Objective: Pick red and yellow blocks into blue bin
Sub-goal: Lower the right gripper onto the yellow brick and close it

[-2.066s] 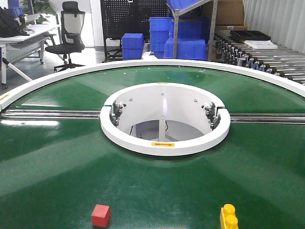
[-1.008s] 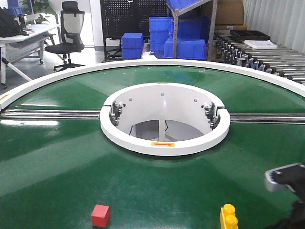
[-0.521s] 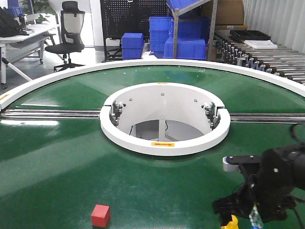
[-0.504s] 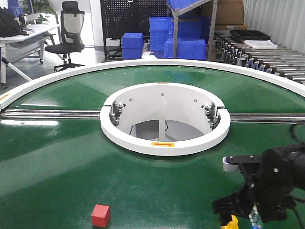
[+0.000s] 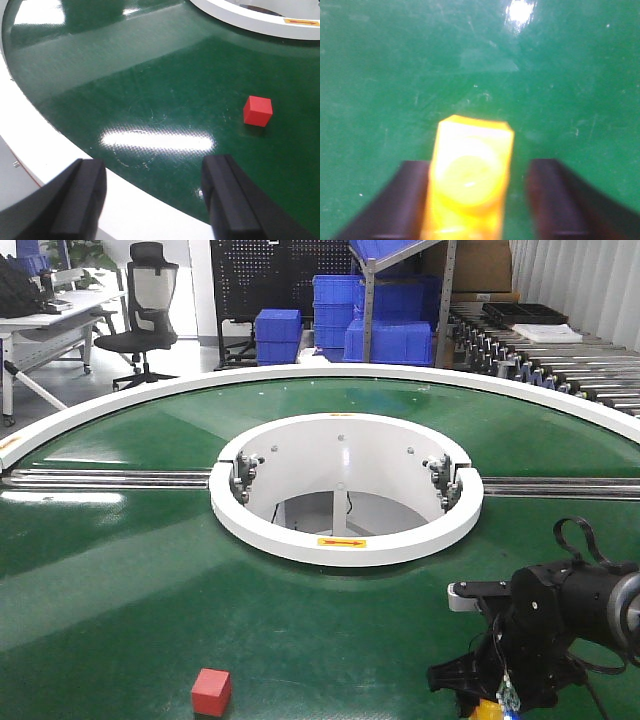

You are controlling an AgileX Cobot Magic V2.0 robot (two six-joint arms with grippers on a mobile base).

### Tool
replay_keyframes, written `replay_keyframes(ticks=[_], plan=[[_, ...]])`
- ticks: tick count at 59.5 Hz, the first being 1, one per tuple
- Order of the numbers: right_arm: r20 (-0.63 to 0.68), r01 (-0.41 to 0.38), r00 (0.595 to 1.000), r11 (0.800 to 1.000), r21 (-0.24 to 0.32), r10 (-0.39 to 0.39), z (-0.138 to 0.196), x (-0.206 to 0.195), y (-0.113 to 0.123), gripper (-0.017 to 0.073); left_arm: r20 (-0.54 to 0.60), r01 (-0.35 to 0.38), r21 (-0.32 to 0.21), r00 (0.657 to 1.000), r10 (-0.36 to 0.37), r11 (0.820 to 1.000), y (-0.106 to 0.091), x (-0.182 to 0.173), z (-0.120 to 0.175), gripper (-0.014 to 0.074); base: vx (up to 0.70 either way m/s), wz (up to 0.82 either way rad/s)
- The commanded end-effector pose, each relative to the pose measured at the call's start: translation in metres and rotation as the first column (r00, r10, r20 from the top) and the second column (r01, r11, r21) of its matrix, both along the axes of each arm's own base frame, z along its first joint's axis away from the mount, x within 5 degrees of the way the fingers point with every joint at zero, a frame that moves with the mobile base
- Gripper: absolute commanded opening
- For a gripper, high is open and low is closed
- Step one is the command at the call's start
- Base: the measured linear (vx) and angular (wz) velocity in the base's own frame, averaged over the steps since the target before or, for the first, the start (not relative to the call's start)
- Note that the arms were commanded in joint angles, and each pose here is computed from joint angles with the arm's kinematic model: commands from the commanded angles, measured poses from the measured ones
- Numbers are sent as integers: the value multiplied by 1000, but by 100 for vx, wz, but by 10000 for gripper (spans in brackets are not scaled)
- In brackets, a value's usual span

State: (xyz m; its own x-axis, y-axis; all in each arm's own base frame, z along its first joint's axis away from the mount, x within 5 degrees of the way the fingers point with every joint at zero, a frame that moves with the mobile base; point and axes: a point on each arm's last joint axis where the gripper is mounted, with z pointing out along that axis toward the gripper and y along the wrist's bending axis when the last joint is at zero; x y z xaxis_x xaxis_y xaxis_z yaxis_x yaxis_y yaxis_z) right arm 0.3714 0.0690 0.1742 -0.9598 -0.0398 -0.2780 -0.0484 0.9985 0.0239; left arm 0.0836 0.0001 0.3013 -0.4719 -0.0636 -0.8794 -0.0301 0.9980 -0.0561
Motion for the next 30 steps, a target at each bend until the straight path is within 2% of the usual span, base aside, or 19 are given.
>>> replay_keyframes(ticks=[1,7,15,23,30], plan=[[102,-14,995,1000,7,13,31,3,0,312,89,-1,-15,996,3,1000,0,5,13,535,0,0],[122,-32,992,999,2,31,44,-2,-1,262,93,6,-21,996,-4,1000,-1,5,13,535,0,0],[176,-89,980,996,-14,90,77,-18,-3,253,105,112,16,988,-113,994,-9,5,17,535,0,0],[270,-165,948,985,-43,171,113,-48,-8,253,39,234,42,971,-236,971,-20,13,28,535,0,0],[305,-238,920,969,-64,246,125,-79,-11,253,-50,330,54,944,-327,943,-33,32,40,535,0,0]])
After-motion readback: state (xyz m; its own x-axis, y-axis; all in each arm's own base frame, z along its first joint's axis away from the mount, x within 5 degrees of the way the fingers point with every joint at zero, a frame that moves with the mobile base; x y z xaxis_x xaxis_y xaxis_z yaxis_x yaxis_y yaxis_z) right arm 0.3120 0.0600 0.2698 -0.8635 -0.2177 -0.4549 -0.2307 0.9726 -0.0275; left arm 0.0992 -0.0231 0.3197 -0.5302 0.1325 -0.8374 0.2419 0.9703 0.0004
